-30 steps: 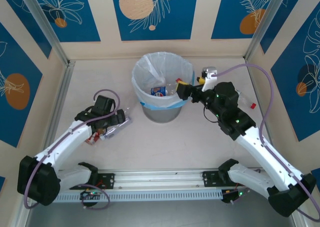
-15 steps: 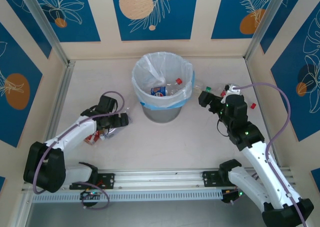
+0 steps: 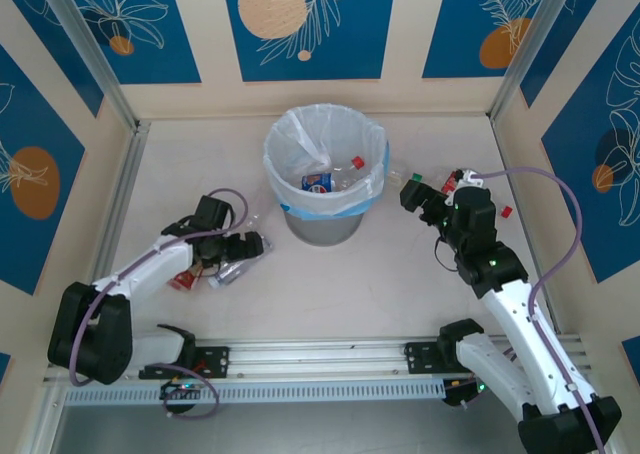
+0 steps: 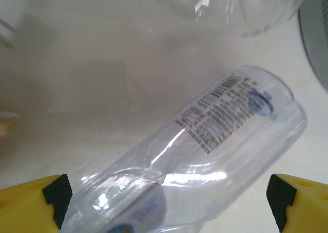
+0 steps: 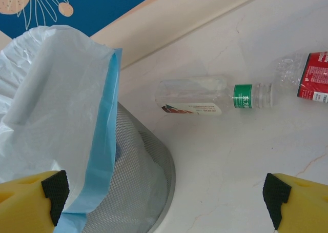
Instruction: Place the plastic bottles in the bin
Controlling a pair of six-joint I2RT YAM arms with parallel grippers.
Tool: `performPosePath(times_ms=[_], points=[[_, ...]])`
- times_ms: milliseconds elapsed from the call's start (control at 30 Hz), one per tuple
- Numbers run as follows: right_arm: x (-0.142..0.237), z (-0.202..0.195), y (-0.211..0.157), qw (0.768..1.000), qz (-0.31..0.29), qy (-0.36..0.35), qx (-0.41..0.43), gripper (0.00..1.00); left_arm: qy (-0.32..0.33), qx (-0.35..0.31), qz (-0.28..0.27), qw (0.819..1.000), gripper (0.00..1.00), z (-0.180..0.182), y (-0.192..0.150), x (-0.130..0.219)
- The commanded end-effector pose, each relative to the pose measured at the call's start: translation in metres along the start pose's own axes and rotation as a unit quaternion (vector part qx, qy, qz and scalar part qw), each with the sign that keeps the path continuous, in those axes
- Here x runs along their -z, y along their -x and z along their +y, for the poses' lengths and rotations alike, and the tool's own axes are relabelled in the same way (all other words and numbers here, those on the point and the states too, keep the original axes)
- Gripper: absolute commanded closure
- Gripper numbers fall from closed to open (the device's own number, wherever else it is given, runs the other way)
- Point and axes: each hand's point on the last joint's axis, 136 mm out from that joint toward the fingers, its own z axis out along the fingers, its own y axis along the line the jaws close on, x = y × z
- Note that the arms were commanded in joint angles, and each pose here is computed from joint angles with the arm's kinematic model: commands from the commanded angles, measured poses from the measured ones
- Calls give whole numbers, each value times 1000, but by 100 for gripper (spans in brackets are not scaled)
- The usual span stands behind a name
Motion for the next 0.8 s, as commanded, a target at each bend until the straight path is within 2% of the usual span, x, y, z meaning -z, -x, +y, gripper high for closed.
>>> performPosePath(times_ms=[0, 267, 533, 633, 767], points=[[-1, 5, 3, 1000, 2, 10, -7, 0, -19, 11, 39, 999, 1, -8, -20, -2], [-8, 3, 1, 1000, 7, 3, -7, 0, -11, -23, 24, 999, 1, -15, -21, 6], [-13, 5, 1, 1000, 12, 4, -7, 0, 2, -63, 54, 997, 1, -28, -36, -2], [-15, 5, 1, 1000, 12, 3, -6, 0, 24, -98, 57, 993, 1, -27, -40, -4], [-18, 6, 1, 1000, 15, 3, -6, 1, 71, -192, 54, 977, 1, -24, -45, -13]])
